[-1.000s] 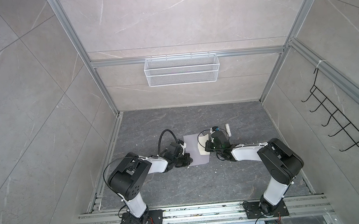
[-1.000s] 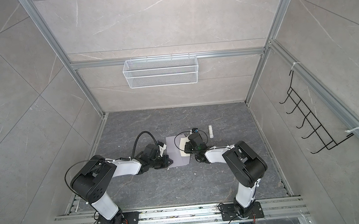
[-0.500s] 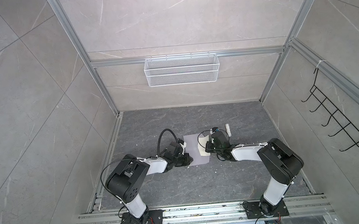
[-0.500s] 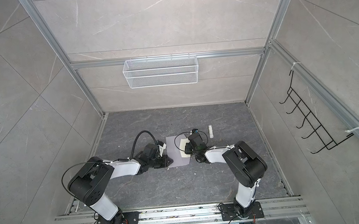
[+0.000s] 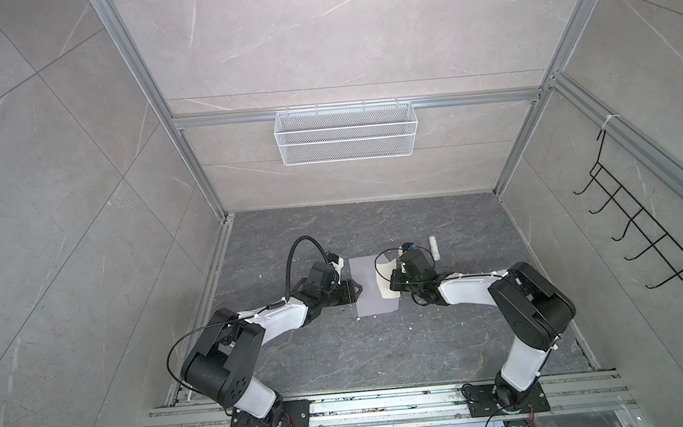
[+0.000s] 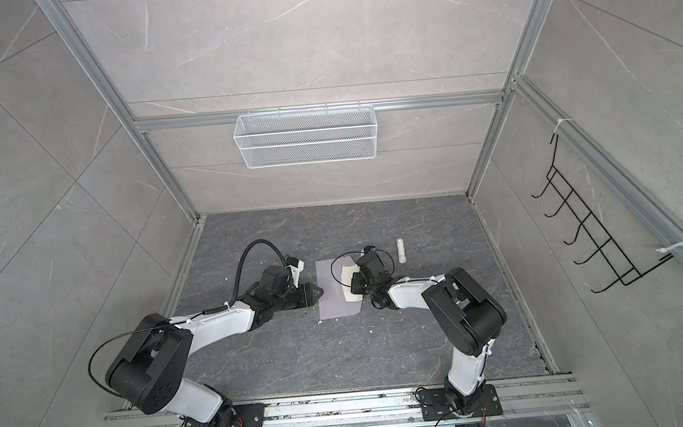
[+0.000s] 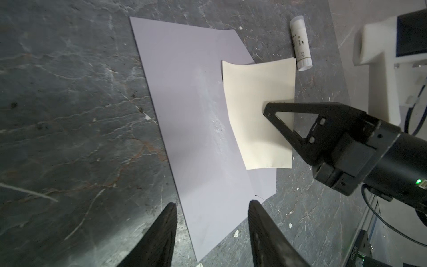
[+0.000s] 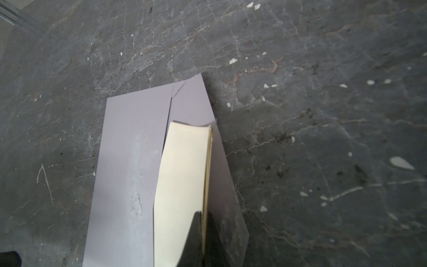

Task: Place the letter into the envelope and seal it
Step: 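Push the letter deeper into the envelope with the right gripper while the left holds it, then slide the beige letter fully into the envelope pocket with the right gripper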

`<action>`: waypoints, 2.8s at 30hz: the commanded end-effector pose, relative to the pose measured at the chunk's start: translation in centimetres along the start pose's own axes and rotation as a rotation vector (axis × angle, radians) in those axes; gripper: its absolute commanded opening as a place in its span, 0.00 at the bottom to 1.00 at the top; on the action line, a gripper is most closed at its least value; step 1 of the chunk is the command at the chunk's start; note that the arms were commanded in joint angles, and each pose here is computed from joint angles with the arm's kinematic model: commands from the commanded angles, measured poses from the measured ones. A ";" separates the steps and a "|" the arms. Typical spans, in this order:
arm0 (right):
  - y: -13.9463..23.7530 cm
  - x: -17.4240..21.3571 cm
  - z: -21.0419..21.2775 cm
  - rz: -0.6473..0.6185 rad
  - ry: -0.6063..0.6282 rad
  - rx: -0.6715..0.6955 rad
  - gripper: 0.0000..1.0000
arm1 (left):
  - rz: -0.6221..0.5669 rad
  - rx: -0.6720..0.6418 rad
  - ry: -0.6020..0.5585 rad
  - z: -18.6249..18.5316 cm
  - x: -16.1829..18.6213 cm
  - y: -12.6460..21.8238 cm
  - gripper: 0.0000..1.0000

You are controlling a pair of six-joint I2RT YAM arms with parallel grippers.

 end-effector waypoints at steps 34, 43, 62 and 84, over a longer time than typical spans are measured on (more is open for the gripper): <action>-1.6 0.1 0.7 0.068 0.039 -0.010 0.00 | 0.114 0.027 0.016 2.3 -1.9 -5.8 0.52; -2.1 0.2 0.9 0.082 0.035 -0.024 0.00 | 0.121 0.031 0.028 2.6 -1.7 -6.2 0.51; -3.1 0.5 1.2 0.107 0.006 -0.064 0.00 | 0.128 0.042 0.049 2.9 -1.2 -6.6 0.48; -3.9 0.7 1.7 0.125 -0.043 -0.113 0.00 | 0.121 0.054 0.058 2.8 -1.2 -6.6 0.48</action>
Point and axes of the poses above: each gripper's point midway between its finger pads, its own y axis back along the fingers, its own z axis along the line the jaws close on, x = y × z, the point moved 9 cm from there along y, back along the fingers
